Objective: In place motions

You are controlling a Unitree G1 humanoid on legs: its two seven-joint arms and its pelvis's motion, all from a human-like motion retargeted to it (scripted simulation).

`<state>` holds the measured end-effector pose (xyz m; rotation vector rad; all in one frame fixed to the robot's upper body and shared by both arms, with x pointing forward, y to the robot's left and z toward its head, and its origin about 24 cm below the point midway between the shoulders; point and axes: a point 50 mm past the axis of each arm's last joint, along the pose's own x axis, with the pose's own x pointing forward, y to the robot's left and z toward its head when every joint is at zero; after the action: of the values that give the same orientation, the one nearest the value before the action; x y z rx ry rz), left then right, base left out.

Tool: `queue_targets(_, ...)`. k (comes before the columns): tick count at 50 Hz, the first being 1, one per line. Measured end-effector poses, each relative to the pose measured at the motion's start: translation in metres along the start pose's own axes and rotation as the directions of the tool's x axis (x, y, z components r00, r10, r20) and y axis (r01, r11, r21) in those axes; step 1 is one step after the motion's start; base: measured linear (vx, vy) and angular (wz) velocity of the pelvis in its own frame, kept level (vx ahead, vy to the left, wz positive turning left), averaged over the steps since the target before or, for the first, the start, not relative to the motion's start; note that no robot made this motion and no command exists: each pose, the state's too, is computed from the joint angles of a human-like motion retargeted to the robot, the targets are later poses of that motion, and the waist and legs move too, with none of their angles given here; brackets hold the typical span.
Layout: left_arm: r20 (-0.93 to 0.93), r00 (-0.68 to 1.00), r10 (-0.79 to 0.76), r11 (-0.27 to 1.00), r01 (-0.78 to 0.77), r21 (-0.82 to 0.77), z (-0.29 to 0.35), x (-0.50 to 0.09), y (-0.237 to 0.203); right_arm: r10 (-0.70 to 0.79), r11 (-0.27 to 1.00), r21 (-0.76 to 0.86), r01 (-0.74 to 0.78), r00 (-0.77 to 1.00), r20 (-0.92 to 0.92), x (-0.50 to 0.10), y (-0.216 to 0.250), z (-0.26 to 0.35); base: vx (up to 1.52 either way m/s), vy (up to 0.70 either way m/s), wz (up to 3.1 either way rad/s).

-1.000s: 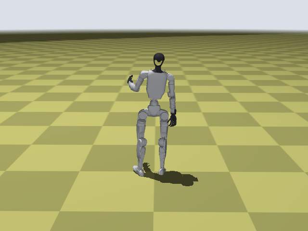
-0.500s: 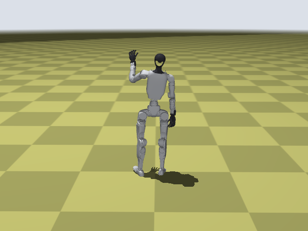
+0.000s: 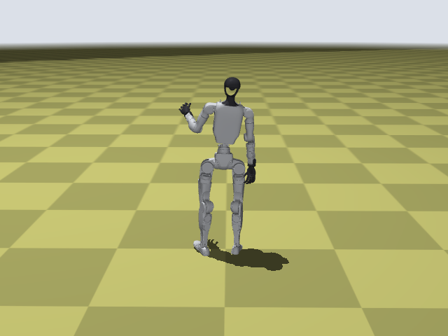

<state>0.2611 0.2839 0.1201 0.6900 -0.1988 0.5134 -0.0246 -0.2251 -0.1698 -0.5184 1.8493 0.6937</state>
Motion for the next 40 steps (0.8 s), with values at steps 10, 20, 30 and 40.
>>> queue_targets(10,0.190,0.664,0.724,0.690,-0.692,-0.212,0.038,0.010,0.068,-0.010,0.999,-0.050,0.010,1.000,-0.010,0.001,0.002,0.002,0.00,0.00,0.00)
queue_targets(20,-0.161,0.972,-0.172,0.682,-0.001,-0.732,0.009,0.042,-0.013,0.007,1.000,-0.016,-0.007,1.000,-0.001,0.001,0.002,0.000,0.00,0.00,0.00)
queue_targets(30,0.487,0.792,0.367,0.930,-0.306,-0.203,0.122,0.042,0.036,0.010,0.999,0.030,-0.011,1.000,0.018,0.000,0.000,0.001,0.00,-0.01,-0.04)
queue_targets(40,0.393,0.801,-0.453,0.879,0.326,0.348,0.145,0.049,-0.029,-0.007,1.000,0.001,0.007,1.000,0.025,-0.002,-0.003,0.008,0.00,0.00,0.00)
